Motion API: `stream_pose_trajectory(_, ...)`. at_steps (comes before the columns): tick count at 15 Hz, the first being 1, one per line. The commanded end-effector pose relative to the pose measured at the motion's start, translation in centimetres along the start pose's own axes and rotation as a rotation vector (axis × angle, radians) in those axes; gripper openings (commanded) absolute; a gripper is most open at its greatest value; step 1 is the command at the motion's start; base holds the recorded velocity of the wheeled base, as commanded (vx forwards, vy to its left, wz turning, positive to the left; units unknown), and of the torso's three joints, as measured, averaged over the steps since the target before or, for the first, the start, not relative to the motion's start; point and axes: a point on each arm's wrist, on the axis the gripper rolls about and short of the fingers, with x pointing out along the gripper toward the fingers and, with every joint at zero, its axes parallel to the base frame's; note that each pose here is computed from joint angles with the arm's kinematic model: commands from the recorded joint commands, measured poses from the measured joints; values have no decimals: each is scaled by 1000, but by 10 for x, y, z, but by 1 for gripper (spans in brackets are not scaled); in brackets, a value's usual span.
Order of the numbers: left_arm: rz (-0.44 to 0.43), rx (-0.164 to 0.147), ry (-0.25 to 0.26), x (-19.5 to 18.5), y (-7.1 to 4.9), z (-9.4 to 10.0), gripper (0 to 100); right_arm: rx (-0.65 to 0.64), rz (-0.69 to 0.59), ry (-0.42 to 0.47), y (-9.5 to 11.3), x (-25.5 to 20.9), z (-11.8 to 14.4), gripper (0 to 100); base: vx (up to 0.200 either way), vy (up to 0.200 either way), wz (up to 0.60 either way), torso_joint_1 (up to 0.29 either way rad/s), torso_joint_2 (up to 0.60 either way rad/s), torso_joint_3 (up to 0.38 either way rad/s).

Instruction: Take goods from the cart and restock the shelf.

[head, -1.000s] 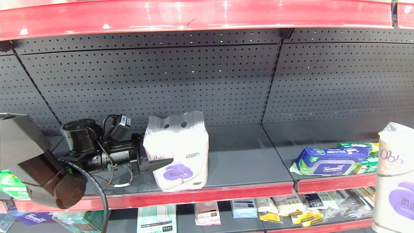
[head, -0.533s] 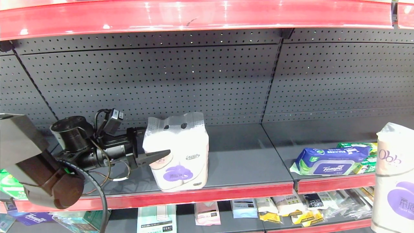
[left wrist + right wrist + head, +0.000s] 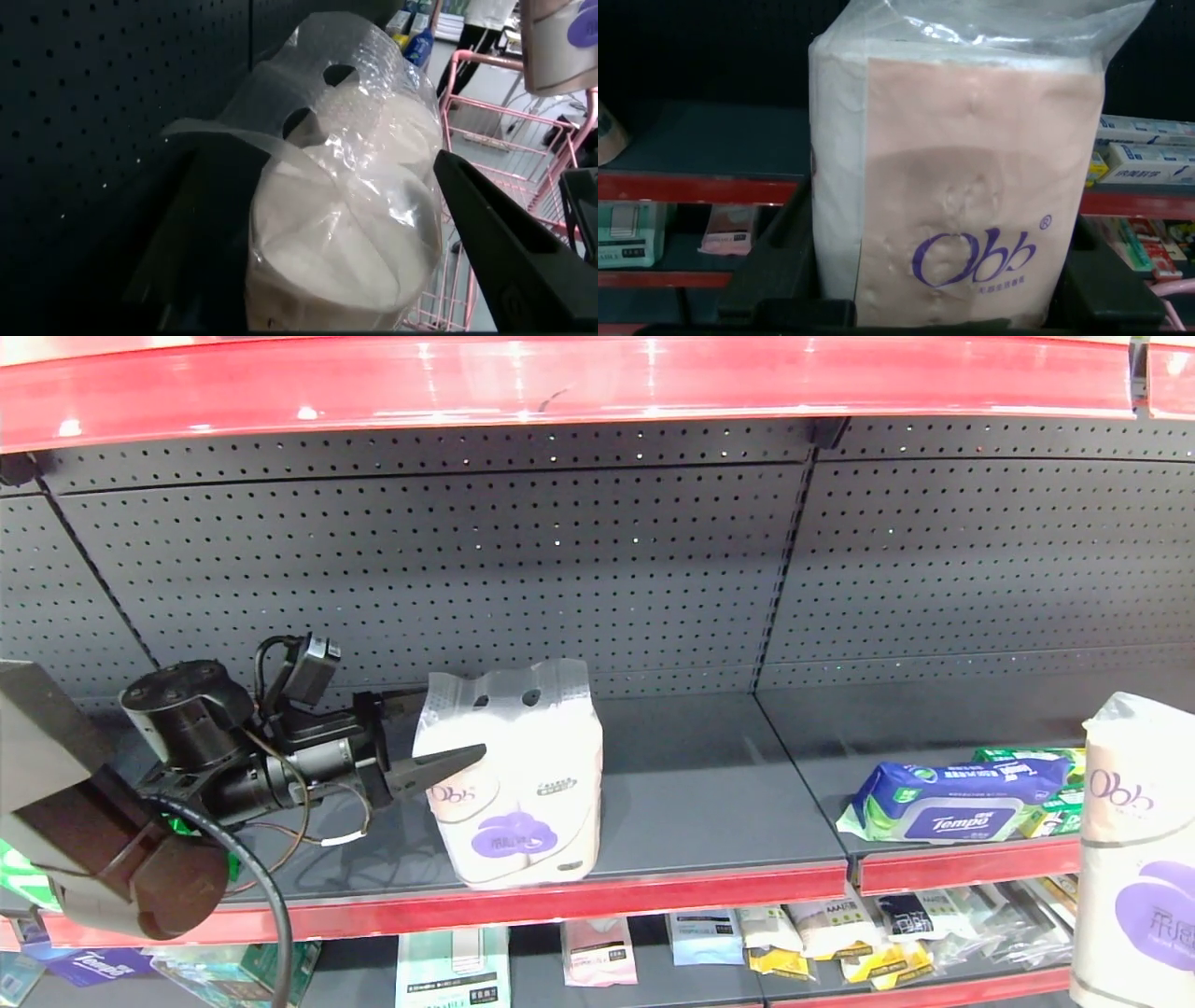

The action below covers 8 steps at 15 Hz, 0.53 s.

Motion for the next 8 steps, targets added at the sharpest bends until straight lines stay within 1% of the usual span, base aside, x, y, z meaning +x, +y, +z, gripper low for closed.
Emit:
stream_pose_trajectory(1,1,12,-9,-1,-1,5,100,-2,1,3,0,1,0,0,0,0,0,0,0,0)
stream_pose_trajectory(4,18,-24,-29,-9,-6,18,100,-2,1,3,0,1,0,0,0,0,0,0,0,0)
stream_pose_trajectory(5,22,-30,-32,-12,-8,20,100,-2,1,4,0,1,0,0,0,0,0,0,0,0)
stream_pose_trajectory(6,36,-29,-35,-15,-6,21,100,-3,1,7,0,1,-1,0,0,0,0,0,0,0)
stream_pose_trajectory(8,65,-18,-44,-22,-1,25,100,-3,1,7,0,1,-1,0,0,0,0,0,0,0)
